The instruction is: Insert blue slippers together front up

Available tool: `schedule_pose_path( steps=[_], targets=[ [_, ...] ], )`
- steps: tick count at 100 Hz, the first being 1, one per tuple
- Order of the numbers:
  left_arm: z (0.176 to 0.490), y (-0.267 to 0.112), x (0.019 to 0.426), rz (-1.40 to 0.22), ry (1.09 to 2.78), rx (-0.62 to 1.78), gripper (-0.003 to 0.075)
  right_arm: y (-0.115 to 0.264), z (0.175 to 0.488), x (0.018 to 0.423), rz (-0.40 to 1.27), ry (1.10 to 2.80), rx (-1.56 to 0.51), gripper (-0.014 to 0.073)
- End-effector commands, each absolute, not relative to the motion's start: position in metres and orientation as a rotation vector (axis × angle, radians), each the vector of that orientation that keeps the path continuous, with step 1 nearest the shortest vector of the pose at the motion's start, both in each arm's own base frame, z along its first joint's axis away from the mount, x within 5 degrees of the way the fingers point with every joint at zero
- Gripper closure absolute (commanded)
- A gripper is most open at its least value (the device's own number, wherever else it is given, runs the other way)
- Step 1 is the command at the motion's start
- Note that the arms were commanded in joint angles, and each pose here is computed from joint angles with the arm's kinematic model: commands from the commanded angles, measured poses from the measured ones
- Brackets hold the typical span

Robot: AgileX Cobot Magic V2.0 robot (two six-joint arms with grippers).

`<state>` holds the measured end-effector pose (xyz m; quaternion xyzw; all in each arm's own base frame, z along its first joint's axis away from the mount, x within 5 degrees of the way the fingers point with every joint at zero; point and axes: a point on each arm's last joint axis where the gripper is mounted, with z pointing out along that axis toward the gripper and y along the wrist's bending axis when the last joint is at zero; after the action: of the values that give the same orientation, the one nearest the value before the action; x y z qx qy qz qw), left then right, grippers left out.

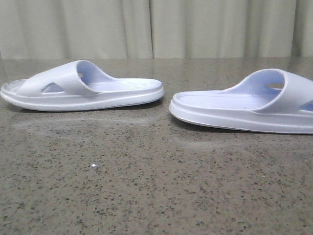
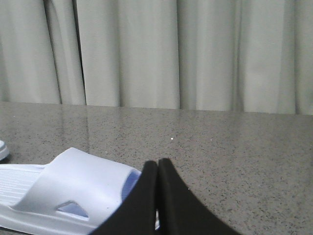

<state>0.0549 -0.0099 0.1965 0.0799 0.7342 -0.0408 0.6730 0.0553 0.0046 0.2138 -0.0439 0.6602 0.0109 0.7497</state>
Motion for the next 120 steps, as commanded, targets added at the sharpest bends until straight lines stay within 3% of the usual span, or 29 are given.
schedule_pose_path(
  steps=[1, 120],
  targets=[
    [0.2023, -0.0092, 0.0535, -0.101, 1.555, 0.156, 0.0704, 0.0050, 0.2137, 0.0557, 0.023, 1.387, -0.097, 0.0702],
    [0.2079, -0.0087, 0.0534, -0.099, 1.494, 0.146, 0.0704, 0.0050, 0.2144, 0.0555, 0.023, 1.379, -0.097, 0.0702]
  ],
)
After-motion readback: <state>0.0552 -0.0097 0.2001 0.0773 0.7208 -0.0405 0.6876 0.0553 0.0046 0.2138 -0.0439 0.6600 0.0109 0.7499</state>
